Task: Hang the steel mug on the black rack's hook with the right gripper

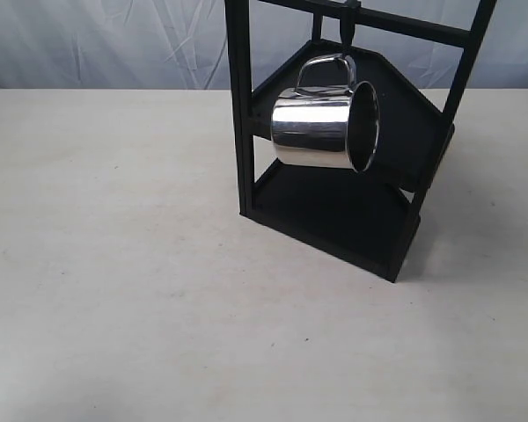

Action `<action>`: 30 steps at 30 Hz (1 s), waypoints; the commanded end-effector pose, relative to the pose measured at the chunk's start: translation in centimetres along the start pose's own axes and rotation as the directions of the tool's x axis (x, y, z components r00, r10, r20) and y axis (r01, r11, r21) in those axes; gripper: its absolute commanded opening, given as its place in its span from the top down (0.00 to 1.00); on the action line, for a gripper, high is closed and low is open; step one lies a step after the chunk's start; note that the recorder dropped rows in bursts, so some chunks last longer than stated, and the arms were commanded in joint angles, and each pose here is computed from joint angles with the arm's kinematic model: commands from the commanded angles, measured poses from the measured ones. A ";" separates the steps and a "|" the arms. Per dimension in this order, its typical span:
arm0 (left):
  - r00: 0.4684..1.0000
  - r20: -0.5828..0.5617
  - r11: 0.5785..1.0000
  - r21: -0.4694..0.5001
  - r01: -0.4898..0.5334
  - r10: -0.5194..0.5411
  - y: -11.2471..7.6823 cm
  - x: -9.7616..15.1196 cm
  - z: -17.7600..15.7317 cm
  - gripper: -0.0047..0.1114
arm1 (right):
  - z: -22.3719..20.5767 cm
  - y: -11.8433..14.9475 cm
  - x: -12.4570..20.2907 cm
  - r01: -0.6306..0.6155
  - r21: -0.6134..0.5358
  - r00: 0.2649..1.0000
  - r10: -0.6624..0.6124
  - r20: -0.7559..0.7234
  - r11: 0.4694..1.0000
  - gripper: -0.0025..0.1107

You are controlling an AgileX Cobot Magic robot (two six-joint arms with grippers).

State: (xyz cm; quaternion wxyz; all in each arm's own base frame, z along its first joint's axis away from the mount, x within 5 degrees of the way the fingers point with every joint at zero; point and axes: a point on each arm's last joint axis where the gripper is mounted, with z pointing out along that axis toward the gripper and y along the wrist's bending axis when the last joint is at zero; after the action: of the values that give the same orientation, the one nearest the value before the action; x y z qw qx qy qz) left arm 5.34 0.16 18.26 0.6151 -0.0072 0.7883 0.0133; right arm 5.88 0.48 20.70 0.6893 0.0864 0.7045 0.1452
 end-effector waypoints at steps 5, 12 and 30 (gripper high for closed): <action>1.000 0.005 1.000 0.005 0.004 -0.004 0.0 -0.1 0.0 0.96 | 0.0 0.1 -0.1 -0.048 -0.015 0.998 0.048 0.031 0.999 0.98; 1.000 0.005 1.000 0.005 0.004 -0.004 0.0 -0.1 0.0 0.96 | 0.0 0.1 -0.2 -0.048 -0.016 0.998 0.048 0.033 0.999 0.98; 1.000 0.005 1.000 0.005 0.004 -0.004 0.0 -0.1 0.0 0.96 | 0.0 0.1 -0.1 -0.048 -0.014 0.998 0.048 0.029 0.999 0.98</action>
State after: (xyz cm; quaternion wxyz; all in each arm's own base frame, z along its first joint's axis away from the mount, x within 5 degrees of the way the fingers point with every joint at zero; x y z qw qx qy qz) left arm 5.34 0.16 18.26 0.6151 -0.0072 0.7883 0.0133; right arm 5.88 0.53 20.82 0.6923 0.1019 0.6948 0.1663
